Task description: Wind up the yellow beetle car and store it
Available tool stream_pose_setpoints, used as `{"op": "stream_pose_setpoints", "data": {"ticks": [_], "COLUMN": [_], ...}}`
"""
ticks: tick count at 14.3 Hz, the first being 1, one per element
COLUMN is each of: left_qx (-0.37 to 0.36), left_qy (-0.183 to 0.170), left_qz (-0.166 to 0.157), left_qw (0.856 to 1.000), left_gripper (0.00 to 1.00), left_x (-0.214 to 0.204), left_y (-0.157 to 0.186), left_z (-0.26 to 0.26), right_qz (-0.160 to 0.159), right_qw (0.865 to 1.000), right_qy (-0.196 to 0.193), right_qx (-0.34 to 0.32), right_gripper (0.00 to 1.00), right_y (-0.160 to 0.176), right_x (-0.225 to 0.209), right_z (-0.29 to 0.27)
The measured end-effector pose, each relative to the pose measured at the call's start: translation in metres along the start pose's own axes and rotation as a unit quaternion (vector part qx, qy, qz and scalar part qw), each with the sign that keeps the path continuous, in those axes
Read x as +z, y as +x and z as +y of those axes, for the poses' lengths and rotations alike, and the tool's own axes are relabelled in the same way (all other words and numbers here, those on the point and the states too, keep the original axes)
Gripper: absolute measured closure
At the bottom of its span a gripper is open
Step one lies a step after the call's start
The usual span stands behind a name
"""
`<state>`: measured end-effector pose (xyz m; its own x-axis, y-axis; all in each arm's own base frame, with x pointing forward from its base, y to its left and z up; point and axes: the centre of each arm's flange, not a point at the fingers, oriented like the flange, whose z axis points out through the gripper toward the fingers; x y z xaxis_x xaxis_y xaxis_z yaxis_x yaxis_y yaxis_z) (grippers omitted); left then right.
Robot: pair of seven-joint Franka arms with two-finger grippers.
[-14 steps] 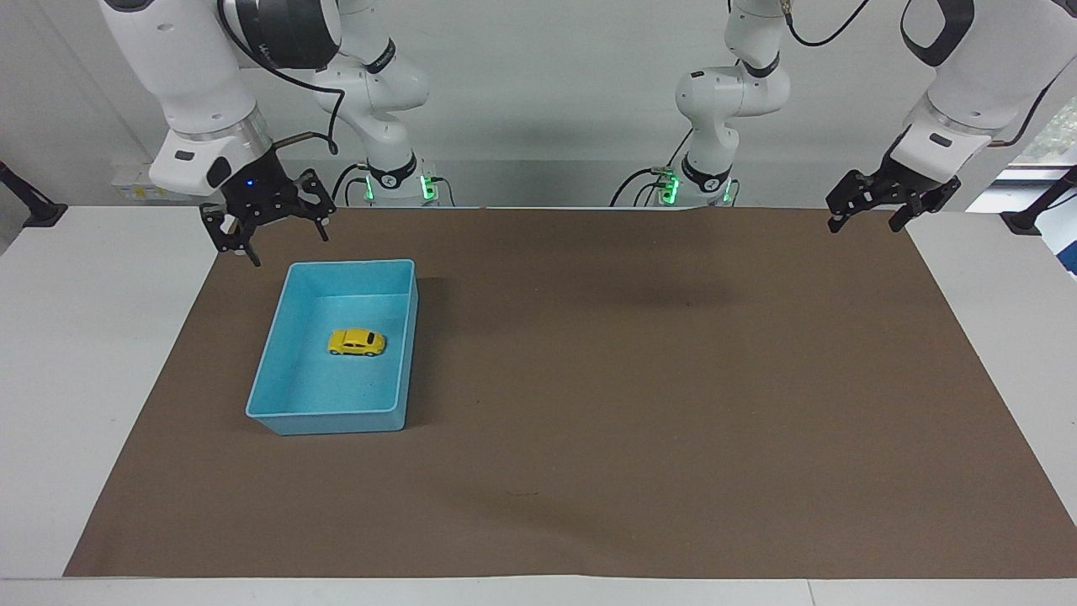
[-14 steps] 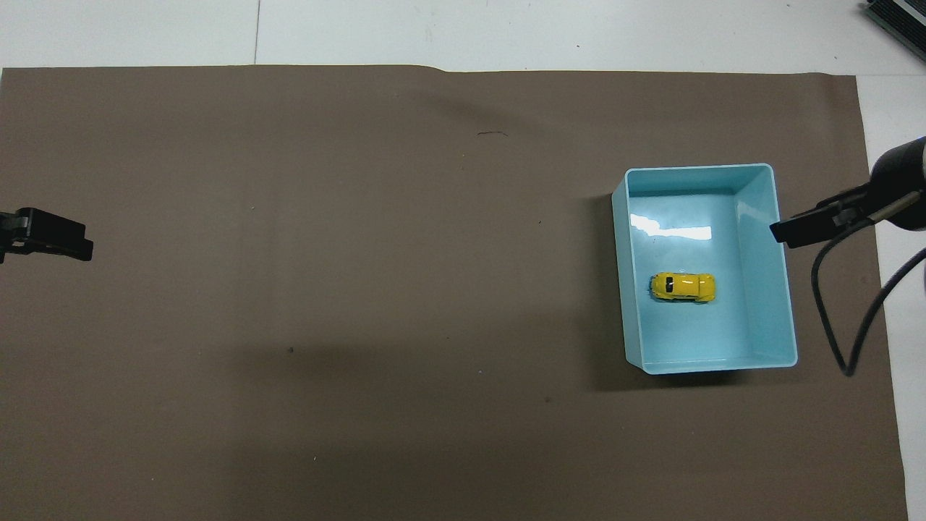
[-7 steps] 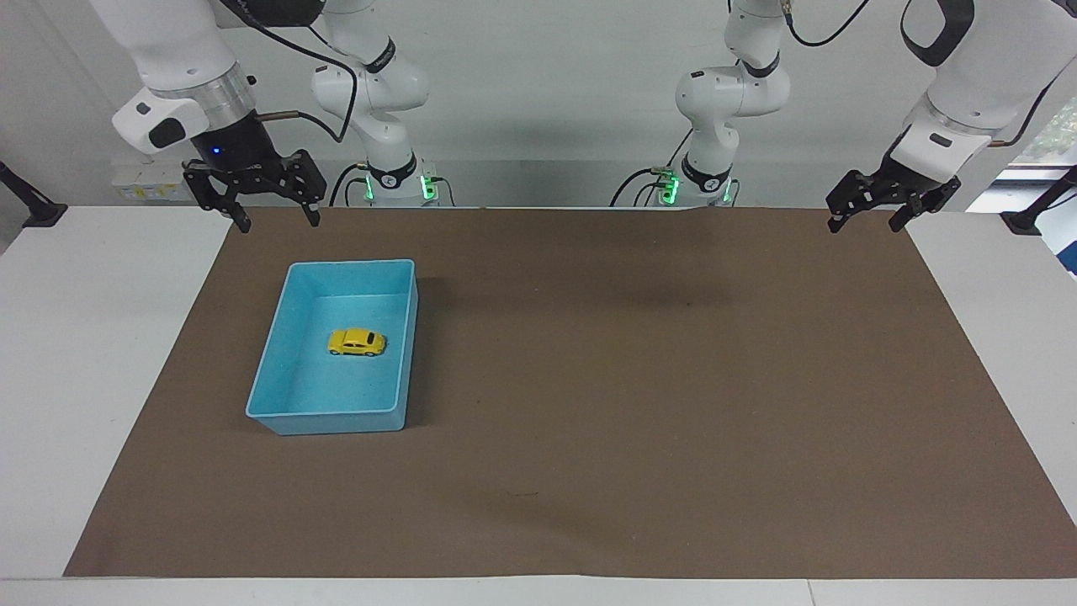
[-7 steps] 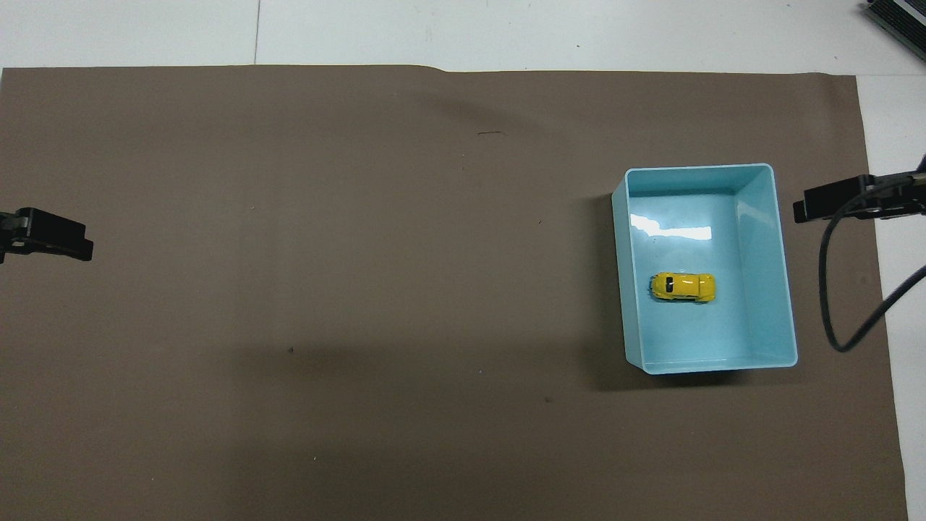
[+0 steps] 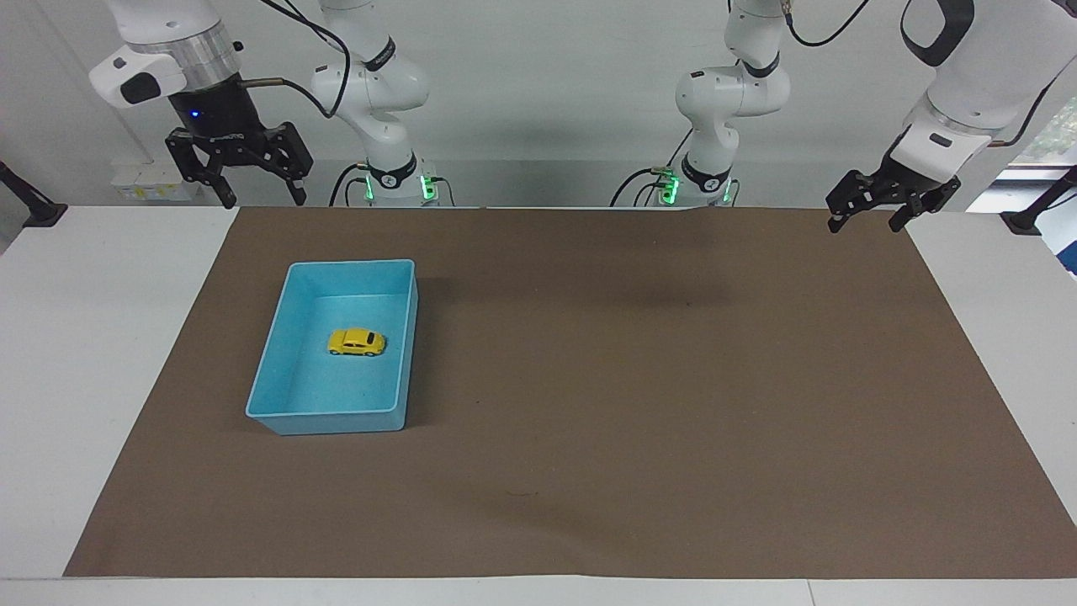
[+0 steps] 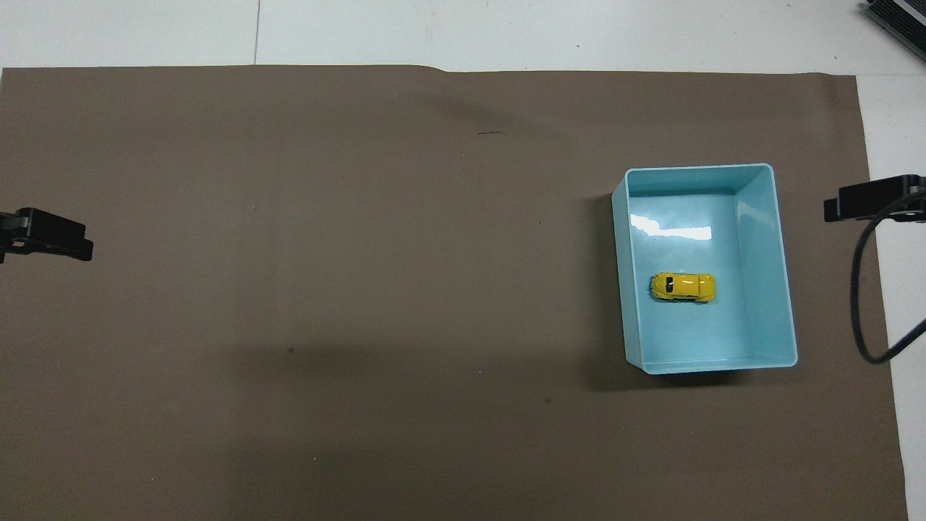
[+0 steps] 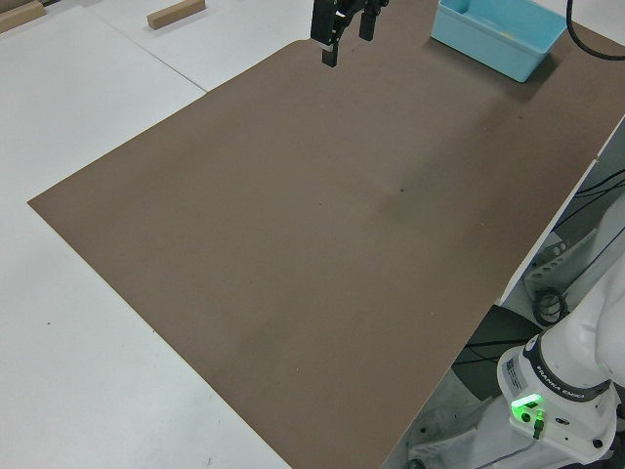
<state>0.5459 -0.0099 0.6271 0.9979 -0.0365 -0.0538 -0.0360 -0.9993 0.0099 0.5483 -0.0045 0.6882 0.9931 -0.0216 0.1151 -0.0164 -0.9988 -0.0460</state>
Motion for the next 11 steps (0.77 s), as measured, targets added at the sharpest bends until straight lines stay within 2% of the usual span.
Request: {"op": "stream_pose_setpoints", "data": {"ticks": [11], "left_qx": [0.0], "left_qy": [0.0], "left_qz": [0.0], "left_qw": [1.0], "left_gripper": [0.0], "left_x": [0.0], "left_y": [0.0], "left_z": [0.0], "right_qz": [-0.008], "right_qw": [1.0], "right_qy": [-0.014], "right_qx": [-0.004], "right_gripper": [0.0], "right_y": [-0.0018], "right_x": [0.0016], "right_z": [-0.002]}}
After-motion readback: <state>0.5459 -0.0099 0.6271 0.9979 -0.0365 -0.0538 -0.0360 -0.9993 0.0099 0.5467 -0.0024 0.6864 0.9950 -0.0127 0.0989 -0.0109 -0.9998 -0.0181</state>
